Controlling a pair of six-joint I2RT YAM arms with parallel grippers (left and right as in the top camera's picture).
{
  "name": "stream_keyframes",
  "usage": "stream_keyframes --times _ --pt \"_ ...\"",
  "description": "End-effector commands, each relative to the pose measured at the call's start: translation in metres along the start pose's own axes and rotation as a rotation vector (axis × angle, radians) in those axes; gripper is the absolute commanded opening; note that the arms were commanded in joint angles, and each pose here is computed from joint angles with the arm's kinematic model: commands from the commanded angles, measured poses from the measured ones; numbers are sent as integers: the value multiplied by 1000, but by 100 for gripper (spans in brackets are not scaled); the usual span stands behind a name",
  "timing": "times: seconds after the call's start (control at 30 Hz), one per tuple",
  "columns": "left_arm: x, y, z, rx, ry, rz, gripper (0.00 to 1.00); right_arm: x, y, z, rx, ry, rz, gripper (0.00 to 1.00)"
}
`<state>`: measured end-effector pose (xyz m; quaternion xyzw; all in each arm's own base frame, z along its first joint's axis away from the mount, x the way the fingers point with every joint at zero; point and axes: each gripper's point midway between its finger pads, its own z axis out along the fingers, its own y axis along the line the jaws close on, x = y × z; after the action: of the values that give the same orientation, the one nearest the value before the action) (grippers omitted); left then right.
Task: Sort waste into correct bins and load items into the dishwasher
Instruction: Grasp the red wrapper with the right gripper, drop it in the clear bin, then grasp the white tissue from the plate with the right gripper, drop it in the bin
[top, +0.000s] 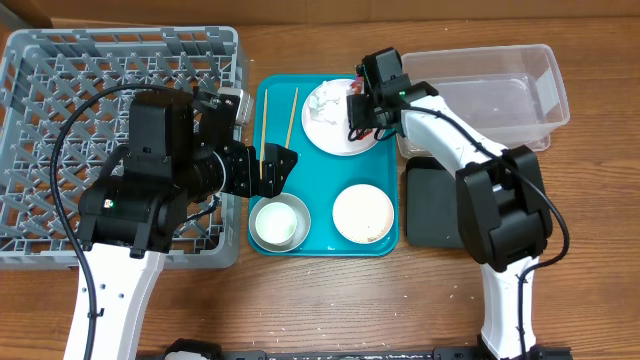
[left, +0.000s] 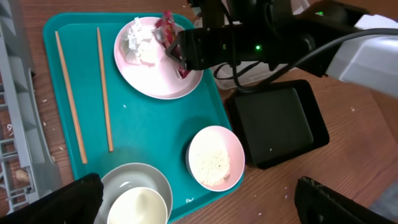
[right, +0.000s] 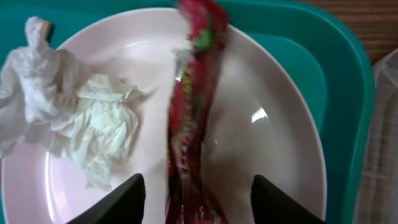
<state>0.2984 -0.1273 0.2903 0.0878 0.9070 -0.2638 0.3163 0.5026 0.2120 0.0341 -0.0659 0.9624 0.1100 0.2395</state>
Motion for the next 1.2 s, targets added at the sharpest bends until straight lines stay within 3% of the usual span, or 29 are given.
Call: stream_keyframes --times 0.0,0.1,0.2,0.43,0.6,0.7,0.9,0.93,1.0,1.03,1.07,1.17 --pt "-7 -5 -5 18 -16 -4 100 6 -4 13 24 23 52 45" --pt "-7 -5 -5 18 -16 -4 100 10 2 11 -1 42 50 15" --pt "-7 -5 -5 17 -17 -4 100 -5 12 -8 -44 4 45 4" --pt "-7 -4 -5 13 -17 -4 100 -70 36 -114 -134 -214 31 4" --pt "-7 -4 -5 13 -17 -4 100 -98 -12 -174 17 -354 92 4" --pt "-7 -4 -5 13 -17 -4 100 -90 -53 -171 103 -313 148 4" --pt "-7 -4 -5 13 -17 -4 100 -38 -100 -136 185 -83 206 4" --pt "-7 -4 -5 13 -17 -4 100 -36 -100 -136 187 -71 188 10" --pt "-7 -4 -5 13 -17 -4 99 -40 -97 -141 177 -79 155 53" --pt "-7 -4 -5 13 -17 -4 100 -45 -89 -145 152 -92 126 65" --pt "-7 -4 -5 13 -17 -4 100 -56 -72 -155 95 -122 99 72" --pt "-7 -4 -5 13 -17 -4 100 -80 -20 -178 -68 -199 37 73"
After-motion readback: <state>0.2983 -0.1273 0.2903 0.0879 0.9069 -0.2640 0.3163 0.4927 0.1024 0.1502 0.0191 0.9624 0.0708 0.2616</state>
